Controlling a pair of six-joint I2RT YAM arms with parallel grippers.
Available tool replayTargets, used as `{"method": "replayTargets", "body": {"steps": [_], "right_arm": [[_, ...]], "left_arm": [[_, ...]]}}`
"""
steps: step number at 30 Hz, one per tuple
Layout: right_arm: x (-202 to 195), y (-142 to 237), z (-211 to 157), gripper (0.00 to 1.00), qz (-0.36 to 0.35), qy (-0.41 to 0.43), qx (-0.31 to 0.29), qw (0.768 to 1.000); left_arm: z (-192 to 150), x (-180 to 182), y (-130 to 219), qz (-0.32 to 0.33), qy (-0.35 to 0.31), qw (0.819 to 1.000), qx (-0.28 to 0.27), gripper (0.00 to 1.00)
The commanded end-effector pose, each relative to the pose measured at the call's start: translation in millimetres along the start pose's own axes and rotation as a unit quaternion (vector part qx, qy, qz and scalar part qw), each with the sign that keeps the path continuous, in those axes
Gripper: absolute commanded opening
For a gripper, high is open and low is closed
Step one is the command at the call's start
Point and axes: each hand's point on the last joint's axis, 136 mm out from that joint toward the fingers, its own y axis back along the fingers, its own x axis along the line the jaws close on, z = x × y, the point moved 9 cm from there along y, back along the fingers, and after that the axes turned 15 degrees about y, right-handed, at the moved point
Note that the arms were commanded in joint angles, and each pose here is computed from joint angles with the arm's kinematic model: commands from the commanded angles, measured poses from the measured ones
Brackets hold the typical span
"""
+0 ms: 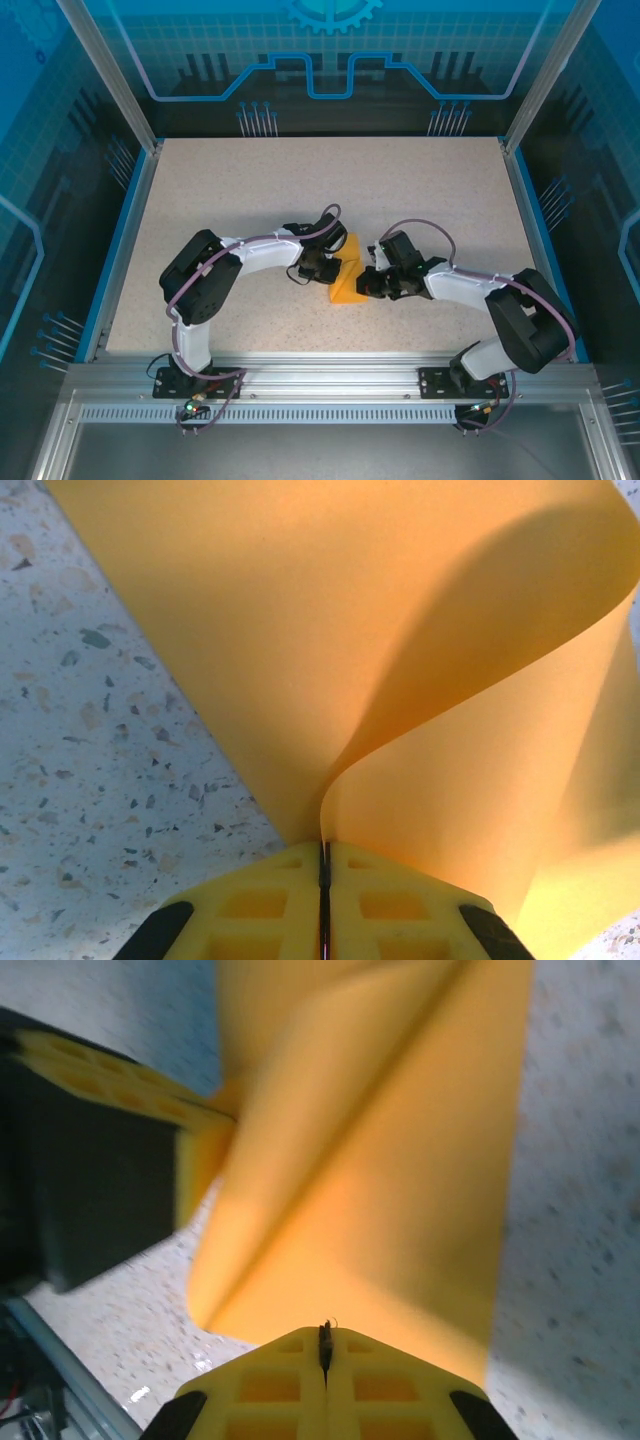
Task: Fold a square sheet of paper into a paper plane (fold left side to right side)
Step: Fold the triangle a second time at the center of the table.
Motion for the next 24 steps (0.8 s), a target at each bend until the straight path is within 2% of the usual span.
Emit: {"method": "replayTargets", "body": {"steps": [1, 10, 24], "right_arm": [[9.2, 2.8, 21.2, 0.02, 0.043, -0.007, -0.056, 0.997], [8.3, -13.9, 40.9, 0.02, 0.05, -0.023, -0.074, 0.996], [3.2, -35.6, 43.1, 0.02, 0.044, -0.028, -0.045, 0.998]], "left_arm": [[-6.4, 8.7, -10.8, 0.011, -0.004, 1.0, 0.024, 0.1], [-7.7, 8.3, -11.6, 0.01, -0.006, 1.0, 0.027, 0.1], [-6.8, 6.7, -11.6, 0.007, -0.006, 1.0, 0.027, 0.1]]}}
